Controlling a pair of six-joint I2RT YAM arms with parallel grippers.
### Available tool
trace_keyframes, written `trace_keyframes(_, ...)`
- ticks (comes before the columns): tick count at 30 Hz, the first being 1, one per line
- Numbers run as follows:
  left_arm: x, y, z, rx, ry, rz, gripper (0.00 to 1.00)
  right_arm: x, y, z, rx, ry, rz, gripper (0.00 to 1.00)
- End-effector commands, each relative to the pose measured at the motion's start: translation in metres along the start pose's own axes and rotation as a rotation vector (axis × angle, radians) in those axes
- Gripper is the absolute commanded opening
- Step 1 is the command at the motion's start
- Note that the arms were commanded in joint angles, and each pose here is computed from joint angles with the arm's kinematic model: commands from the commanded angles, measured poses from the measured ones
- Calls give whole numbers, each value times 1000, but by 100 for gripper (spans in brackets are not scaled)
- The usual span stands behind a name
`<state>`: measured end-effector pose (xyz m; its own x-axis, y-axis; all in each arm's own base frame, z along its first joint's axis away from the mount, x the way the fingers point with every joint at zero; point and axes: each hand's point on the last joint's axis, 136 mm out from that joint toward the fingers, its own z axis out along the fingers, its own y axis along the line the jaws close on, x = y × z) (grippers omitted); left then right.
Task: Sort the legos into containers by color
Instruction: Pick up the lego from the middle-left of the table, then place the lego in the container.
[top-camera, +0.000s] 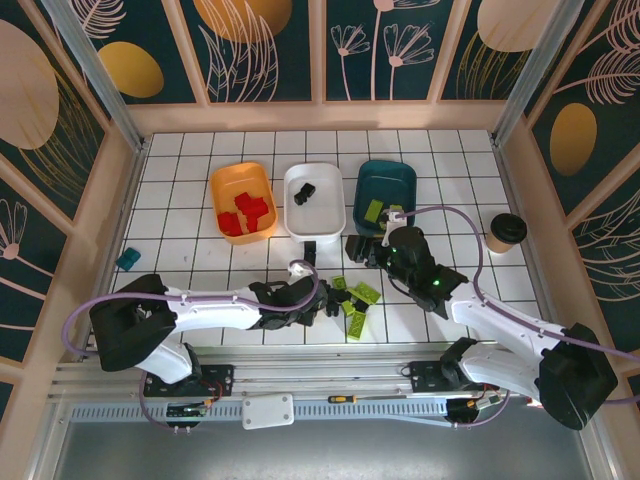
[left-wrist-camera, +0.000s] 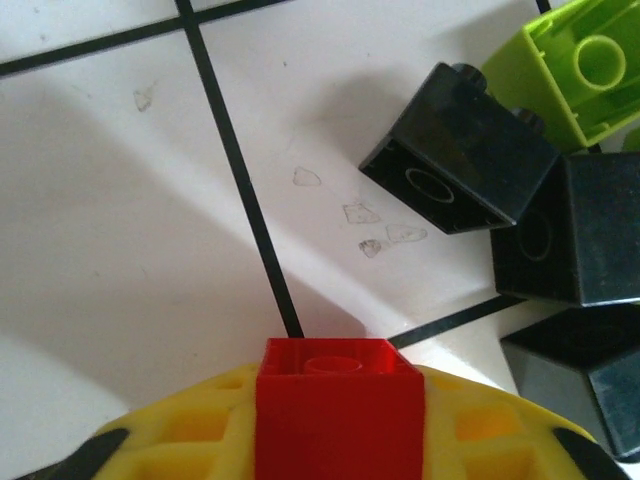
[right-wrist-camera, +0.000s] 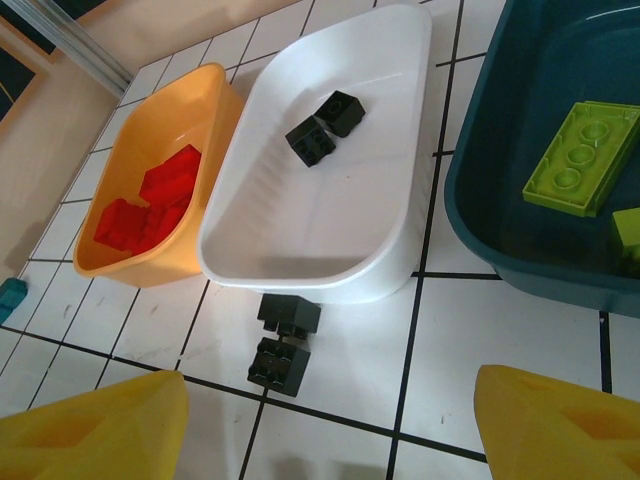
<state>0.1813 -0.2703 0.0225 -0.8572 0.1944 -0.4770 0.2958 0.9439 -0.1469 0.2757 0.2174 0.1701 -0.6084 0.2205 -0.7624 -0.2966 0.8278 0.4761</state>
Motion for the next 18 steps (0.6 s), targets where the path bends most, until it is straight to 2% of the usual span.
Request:
trace_keyframes(1, -14, 7, -9, -41, -59, 2, 16, -8, -6, -4, 26, -39, 18, 75)
trace_keyframes(5, -55, 32, -32, -111, -162, -28, 13, -10, -5, -4, 21, -45, 19, 75)
trace_keyframes(9, -117, 87, -66, -162, -330, -186, 13, -10, -5, -3, 22, -46, 19, 75)
trace_keyframes(12, -164, 129, -89, -209, -452, -312, 19, -9, -6, -1, 26, -44, 24, 75)
trace_keyframes(18, -213, 213, -73, -345, -484, -492, 13, -5, -7, 0, 28, -32, 25, 76)
